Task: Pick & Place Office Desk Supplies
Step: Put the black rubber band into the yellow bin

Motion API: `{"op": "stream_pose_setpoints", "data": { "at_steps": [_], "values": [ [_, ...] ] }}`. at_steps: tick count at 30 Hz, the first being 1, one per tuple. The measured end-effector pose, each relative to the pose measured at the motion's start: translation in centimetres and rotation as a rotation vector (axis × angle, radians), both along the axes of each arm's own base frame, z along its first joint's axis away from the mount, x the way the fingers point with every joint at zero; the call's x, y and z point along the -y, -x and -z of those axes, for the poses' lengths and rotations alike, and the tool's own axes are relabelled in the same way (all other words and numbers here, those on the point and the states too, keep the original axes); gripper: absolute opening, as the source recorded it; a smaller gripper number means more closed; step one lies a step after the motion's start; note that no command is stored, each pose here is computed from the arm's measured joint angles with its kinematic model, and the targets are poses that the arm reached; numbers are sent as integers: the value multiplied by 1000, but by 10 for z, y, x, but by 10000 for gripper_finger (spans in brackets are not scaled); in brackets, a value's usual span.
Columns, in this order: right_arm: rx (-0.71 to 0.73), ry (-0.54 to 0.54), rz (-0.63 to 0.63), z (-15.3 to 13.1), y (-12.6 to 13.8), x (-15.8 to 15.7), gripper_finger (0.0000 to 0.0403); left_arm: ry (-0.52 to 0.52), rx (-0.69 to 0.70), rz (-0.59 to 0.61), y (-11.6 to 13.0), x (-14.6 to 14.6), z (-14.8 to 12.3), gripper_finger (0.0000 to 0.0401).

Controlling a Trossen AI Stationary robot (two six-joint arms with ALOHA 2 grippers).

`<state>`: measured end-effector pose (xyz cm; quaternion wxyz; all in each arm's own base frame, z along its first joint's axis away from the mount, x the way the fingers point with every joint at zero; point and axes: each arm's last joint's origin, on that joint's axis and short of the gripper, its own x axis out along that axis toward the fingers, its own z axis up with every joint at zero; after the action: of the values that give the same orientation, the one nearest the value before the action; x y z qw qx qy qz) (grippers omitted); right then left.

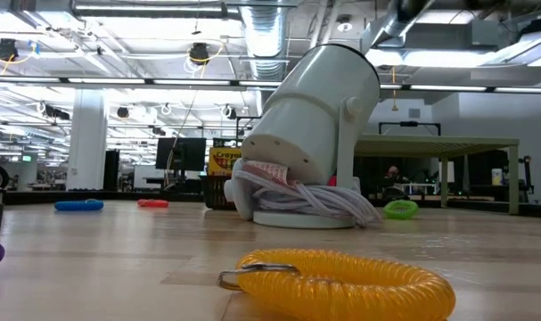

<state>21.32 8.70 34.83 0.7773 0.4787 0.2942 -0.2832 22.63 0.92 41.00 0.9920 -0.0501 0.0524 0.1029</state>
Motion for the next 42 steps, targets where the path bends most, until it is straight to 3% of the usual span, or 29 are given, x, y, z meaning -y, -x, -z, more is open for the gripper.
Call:
{"op": "stream_pose_setpoints", "data": {
  "at_steps": [4, 9, 14, 24, 34, 42],
  "values": [
    [-37, -142, 12, 15, 25, -37, 0, -4, 15, -51, 15, -7, -6, 167],
    [-69, -348, 58, 55, 56, -88, 0, -4, 16, -89, 19, -14, -3, 169],
    [-241, -412, -32, 92, 60, -123, 0, 10, -17, -93, 13, -15, 9, 169],
    [-500, -447, -158, 135, 67, -166, 0, 81, -3, -64, -2, -15, 21, 169],
    [-631, -411, -178, 140, 74, -163, 4, 97, 53, -65, -5, -16, 24, 159],
    [-694, -385, -201, 141, 78, -160, 78, 98, 62, -83, -5, -16, 23, 152]
  ]
}}
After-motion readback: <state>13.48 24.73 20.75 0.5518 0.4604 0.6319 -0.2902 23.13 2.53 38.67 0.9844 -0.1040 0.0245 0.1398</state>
